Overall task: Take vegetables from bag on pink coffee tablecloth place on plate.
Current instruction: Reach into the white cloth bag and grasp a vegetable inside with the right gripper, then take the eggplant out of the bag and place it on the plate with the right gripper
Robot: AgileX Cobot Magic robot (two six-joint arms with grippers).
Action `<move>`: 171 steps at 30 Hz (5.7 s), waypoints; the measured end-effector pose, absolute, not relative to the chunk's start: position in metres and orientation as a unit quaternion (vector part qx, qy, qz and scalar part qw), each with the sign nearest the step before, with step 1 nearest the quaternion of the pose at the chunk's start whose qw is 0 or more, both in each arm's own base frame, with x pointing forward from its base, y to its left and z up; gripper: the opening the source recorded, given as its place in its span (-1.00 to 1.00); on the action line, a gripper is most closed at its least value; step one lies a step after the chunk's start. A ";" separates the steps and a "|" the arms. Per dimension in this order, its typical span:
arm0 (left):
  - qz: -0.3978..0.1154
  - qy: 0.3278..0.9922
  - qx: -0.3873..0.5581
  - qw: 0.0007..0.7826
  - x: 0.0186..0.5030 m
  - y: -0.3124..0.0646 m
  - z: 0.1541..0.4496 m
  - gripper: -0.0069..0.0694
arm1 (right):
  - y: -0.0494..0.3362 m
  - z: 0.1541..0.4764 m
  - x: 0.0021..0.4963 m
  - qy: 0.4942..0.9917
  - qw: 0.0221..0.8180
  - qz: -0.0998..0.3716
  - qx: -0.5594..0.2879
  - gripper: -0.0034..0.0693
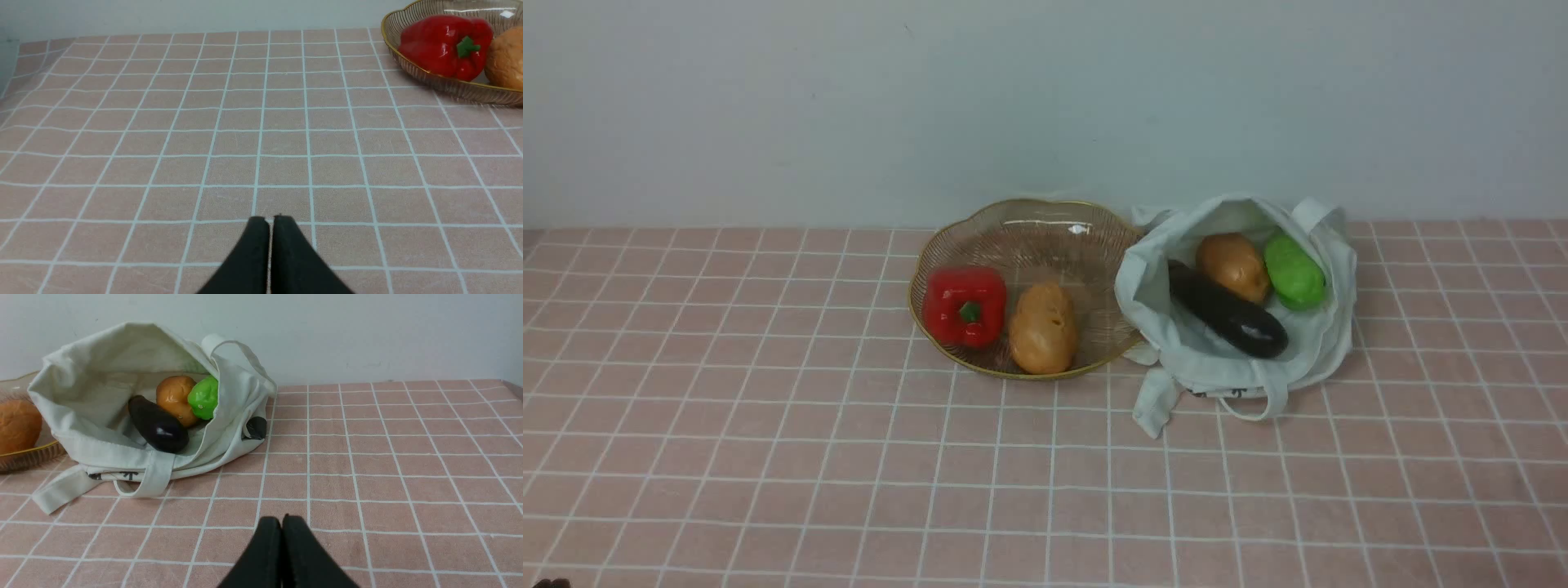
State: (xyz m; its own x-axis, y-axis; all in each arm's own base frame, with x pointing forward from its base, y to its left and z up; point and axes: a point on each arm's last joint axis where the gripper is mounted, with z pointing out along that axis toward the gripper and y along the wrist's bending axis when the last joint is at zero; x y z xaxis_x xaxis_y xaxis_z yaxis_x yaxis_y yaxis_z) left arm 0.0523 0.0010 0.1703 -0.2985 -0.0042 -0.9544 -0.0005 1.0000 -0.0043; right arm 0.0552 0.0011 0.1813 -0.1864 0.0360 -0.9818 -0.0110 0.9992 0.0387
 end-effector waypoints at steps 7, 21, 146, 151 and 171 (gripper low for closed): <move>-0.002 0.806 -0.001 0.592 0.052 0.001 0.170 -0.83 | 0.001 0.181 0.055 0.770 0.638 0.018 0.008 -0.95; -0.002 0.806 -0.001 0.592 0.052 0.001 0.170 -0.83 | 0.001 0.181 0.055 0.770 0.638 0.018 0.008 -0.95; -0.002 0.806 -0.001 0.592 0.052 0.001 0.170 -0.83 | 0.167 0.313 0.236 0.917 0.217 0.210 -0.261 0.15; -0.002 0.806 -0.001 0.592 0.052 0.001 0.170 -0.83 | 0.216 0.295 0.290 0.903 0.264 0.213 -0.264 0.15; -0.002 0.806 -0.001 0.592 0.052 0.001 0.170 -0.83 | 0.257 0.211 0.423 0.953 0.242 0.066 -0.172 0.69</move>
